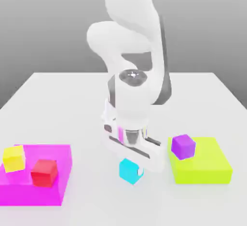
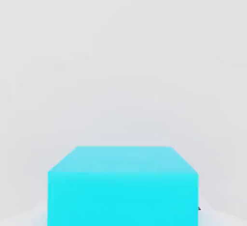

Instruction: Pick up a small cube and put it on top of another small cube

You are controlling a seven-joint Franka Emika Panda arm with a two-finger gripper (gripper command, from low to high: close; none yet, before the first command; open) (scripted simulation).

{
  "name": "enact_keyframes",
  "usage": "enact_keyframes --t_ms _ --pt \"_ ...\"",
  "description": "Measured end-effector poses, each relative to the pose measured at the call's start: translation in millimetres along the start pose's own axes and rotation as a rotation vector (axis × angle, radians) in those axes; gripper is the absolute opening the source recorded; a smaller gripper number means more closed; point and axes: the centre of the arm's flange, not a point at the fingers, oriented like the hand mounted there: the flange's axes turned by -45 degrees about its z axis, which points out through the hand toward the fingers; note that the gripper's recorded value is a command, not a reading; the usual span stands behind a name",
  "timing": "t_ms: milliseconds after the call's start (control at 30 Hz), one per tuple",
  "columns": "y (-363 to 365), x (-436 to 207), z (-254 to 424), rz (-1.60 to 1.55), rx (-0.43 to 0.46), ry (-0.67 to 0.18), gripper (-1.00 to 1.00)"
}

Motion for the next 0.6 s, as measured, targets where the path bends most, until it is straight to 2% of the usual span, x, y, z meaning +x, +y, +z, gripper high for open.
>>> enact_keyframes --t_ms 200,600 --pt "3 6 -44 -0.001 -0.003 0.001 -1.00" --pt "63 162 -131 -0.143 -0.005 0.001 -1.00"
